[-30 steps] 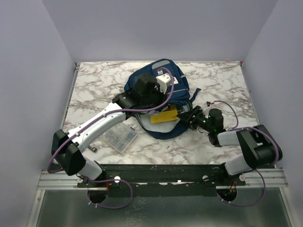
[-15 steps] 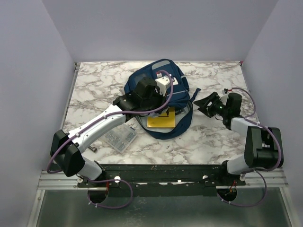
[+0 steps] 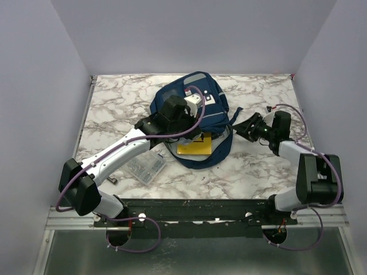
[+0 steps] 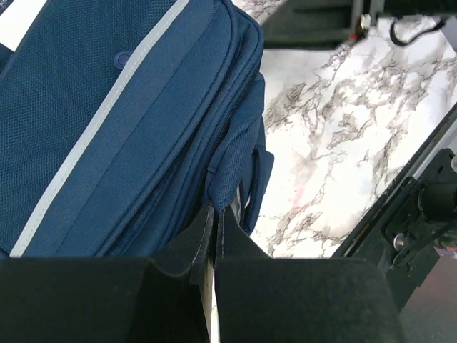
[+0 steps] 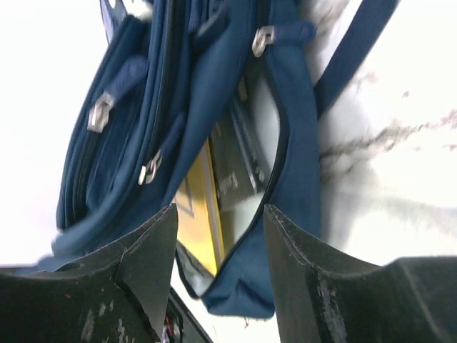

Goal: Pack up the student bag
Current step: Place the book in the student bag.

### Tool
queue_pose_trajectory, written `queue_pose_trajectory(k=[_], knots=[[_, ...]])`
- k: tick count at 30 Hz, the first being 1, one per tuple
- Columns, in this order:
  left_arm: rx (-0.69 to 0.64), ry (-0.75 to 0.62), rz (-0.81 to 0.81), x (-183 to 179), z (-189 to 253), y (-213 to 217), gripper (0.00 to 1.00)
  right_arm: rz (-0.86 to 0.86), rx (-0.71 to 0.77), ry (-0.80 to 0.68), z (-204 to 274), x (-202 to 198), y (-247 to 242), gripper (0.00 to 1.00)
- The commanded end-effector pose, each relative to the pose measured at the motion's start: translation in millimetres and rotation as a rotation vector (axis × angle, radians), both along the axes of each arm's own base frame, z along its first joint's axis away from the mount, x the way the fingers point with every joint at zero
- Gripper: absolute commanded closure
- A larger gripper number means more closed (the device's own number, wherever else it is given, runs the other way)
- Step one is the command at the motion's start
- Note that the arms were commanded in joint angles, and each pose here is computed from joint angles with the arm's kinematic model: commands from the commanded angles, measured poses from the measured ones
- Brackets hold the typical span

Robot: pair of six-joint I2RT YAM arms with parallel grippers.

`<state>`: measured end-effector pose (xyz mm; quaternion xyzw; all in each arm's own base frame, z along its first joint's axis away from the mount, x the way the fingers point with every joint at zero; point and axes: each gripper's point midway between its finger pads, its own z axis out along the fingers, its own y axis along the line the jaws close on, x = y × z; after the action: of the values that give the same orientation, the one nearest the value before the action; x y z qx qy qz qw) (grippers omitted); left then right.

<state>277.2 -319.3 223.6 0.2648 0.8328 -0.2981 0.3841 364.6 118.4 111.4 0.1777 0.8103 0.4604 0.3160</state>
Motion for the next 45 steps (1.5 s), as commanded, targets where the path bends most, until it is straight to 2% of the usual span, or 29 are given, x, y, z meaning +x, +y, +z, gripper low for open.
queue_pose_trajectory(k=[1,7,14,19,24,28,30,36,41,45], knots=[[-0.126,-0.053,-0.005,3.4,44.1,-3.8,1.0,0.047,-0.037,-0.008,1.5,-43.1,17.3,0.47],[-0.161,-0.032,-0.031,-0.8,50.6,-9.3,1.0,0.132,0.049,-0.096,28.5,-93.3,83.1,0.53],[-0.196,-0.007,-0.056,-5.5,54.3,-15.6,1.0,0.213,0.054,-0.17,26.0,-119.3,161.0,0.8],[-0.198,-0.009,-0.062,-6.8,55.8,-15.0,1.0,0.2,-0.02,-0.143,-7.1,-118.5,184.1,0.92],[-0.196,-0.007,-0.061,-9.3,55.3,-12.5,1.0,0.118,-0.11,-0.094,-44.1,-110.5,180.3,0.98],[-0.192,-0.003,-0.065,-11.2,52.3,-11.5,1.0,-0.05,-0.189,-0.128,-57.2,-85.2,158.4,1.0],[-0.187,0.003,-0.064,-12.2,48.8,-10.7,1.0,-0.149,-0.216,-0.14,-58.8,-68.5,149.1,1.0],[-0.201,0.068,-0.07,-23.4,30.9,-10.3,1.0,-0.44,-0.121,-0.281,-21.1,-20.7,118.6,1.0],[-0.174,0.104,-0.034,-25.4,4.4,-3.8,1.0,-0.431,-0.036,-0.353,14.6,8.1,115.8,1.0],[-0.149,0.125,-0.018,-22.7,-11.4,-3.6,1.0,-0.351,-0.076,-0.31,8.1,-5.1,112.1,1.0]])
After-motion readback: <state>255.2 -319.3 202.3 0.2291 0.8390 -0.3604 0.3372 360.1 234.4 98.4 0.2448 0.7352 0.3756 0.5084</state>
